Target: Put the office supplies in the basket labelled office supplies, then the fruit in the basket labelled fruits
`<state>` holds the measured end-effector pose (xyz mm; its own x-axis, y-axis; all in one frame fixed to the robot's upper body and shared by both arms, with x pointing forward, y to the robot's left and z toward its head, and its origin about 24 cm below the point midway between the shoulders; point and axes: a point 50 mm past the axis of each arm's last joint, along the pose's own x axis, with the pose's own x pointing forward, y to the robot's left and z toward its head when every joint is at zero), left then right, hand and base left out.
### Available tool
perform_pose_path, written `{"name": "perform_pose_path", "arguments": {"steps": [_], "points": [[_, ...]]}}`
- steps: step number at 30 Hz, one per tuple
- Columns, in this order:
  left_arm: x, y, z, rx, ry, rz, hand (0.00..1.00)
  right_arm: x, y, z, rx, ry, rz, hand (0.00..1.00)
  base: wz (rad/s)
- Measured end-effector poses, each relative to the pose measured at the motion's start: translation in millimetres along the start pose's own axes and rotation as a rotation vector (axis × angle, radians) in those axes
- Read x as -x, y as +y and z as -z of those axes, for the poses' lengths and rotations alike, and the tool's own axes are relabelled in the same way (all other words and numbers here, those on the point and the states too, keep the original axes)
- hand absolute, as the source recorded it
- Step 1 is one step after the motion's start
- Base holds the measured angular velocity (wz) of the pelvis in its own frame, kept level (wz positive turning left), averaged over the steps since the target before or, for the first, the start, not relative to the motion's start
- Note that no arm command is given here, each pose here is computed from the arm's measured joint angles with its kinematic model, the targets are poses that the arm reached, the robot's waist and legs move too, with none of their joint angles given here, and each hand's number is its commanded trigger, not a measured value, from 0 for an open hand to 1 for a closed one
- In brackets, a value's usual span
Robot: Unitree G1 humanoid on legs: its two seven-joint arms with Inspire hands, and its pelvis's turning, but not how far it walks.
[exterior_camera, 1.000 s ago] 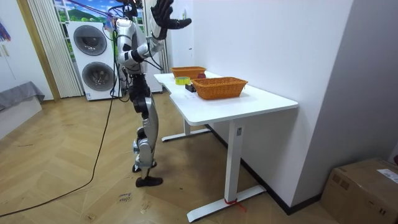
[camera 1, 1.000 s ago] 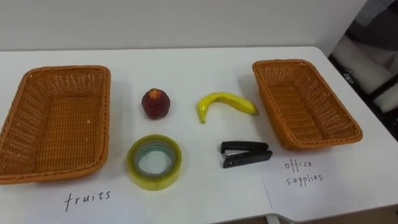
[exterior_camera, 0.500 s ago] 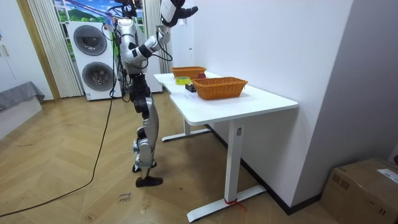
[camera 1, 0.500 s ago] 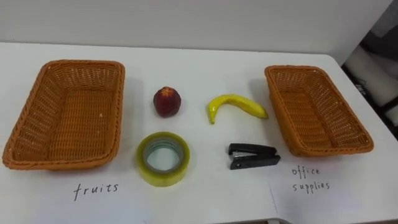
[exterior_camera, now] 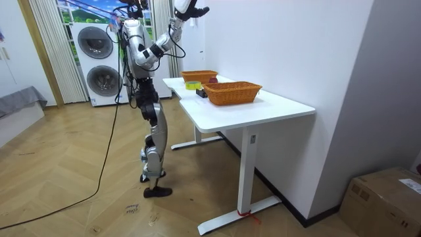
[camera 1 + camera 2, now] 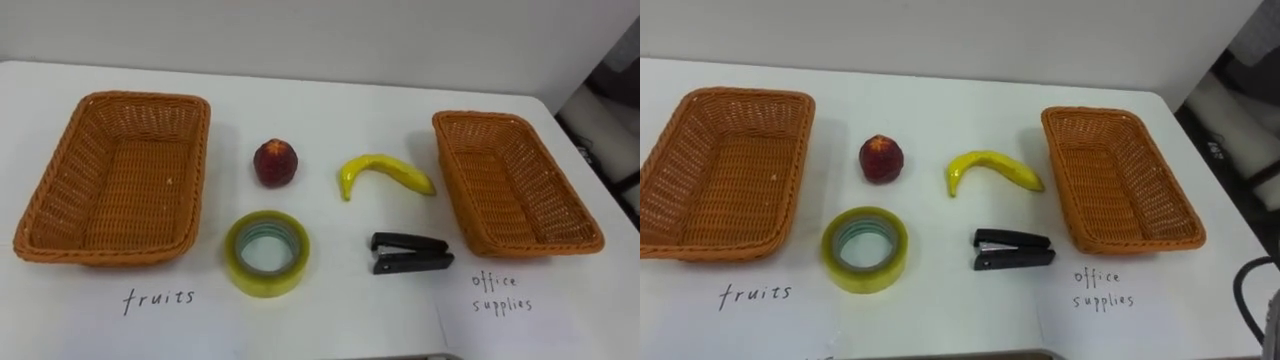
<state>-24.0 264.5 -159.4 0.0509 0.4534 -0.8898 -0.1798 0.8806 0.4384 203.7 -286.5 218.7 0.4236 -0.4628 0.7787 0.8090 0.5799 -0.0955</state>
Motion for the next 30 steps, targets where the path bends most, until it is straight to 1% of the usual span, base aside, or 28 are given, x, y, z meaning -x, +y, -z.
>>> {"name": "perform_pose_path", "arguments": {"steps": [7, 12, 24, 30], "points": [[-0.6, -2.9, -7, -0.008, -0.018, 0.032, 0.00, 0, 17, -6, -0.025, -0.030, -0.150, 0.00, 0.00], [-0.9, -3.7, -10, -0.007, -0.025, 0.039, 0.00, 1, 20, -7, -0.027, -0.032, -0.188, 0.00, 0.00], [-2.1, -6.6, -19, -0.022, -0.056, 0.057, 0.00, 13, 44, -12, -0.030, -0.051, -0.404, 0.00, 0.00], [-2.7, -3.0, -21, -0.025, -0.060, 0.055, 0.00, 24, 58, -12, -0.022, -0.037, -0.570, 0.00, 0.03]]}}
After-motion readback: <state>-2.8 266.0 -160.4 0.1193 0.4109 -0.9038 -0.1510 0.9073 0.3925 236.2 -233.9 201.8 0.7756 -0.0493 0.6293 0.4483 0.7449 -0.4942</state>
